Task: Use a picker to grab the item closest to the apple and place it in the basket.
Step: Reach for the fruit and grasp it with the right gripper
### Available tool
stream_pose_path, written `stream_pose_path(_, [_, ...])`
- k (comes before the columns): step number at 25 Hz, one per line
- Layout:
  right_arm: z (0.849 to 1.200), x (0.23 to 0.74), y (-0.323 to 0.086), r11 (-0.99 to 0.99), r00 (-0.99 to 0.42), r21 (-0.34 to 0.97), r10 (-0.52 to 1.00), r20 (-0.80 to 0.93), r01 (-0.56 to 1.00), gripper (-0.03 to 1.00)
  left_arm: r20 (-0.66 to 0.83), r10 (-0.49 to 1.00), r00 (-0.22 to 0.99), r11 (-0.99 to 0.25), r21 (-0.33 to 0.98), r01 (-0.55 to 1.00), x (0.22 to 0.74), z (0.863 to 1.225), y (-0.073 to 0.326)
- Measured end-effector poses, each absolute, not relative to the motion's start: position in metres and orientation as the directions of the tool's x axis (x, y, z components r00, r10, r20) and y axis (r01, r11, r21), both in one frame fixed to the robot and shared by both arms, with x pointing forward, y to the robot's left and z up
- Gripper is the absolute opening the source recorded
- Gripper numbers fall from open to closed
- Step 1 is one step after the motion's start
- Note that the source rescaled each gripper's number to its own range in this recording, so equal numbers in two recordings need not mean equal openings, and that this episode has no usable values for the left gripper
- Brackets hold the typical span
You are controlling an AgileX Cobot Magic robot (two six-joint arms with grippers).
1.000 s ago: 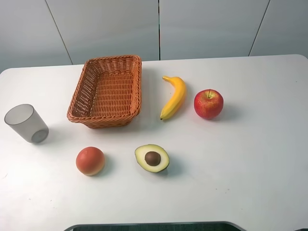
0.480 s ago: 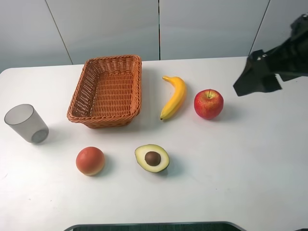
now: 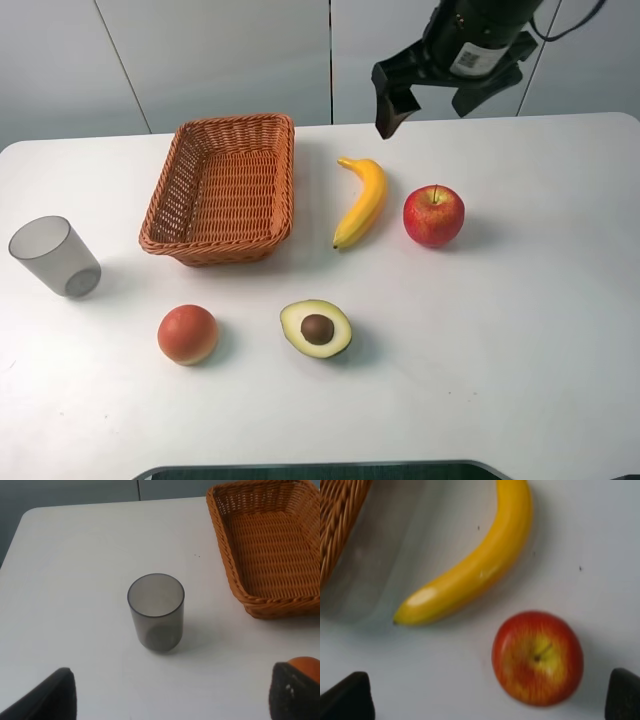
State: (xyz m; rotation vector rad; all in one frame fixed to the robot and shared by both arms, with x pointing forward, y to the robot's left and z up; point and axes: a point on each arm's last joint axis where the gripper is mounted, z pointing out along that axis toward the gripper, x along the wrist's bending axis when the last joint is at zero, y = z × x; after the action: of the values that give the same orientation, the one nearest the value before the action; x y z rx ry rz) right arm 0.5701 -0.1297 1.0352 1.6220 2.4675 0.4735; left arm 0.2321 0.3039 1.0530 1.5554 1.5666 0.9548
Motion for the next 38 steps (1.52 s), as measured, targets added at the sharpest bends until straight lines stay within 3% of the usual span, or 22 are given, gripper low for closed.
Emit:
stream_pose_path(9, [0.977,0.623,-0.104,0.250,-0.273,0.251,0.960,0.059,0.935,1.00,0.009,1.000,-0.013,-0.002,0.884,0.467,0.232,1.053,0.304])
stream_pose_path(14, [0.952,0.637,-0.100,0.183,-0.193,0.266,0.981,0.013,0.946,1.00,0.008,1.000,-0.014,0.000,0.884,0.467,0.232,1.053,0.304])
stream_pose_path(20, [0.935,0.646,-0.084,0.165,-0.180,0.298,0.983,0.023,0.940,1.00,0.006,1.000,-0.015,0.001,0.884,0.467,0.232,1.053,0.304])
stream_pose_path(38, [0.868,0.652,-0.080,0.147,-0.144,0.233,0.989,-0.026,0.961,1.00,0.006,1.000,-0.015,0.001,0.884,0.467,0.232,1.053,0.304])
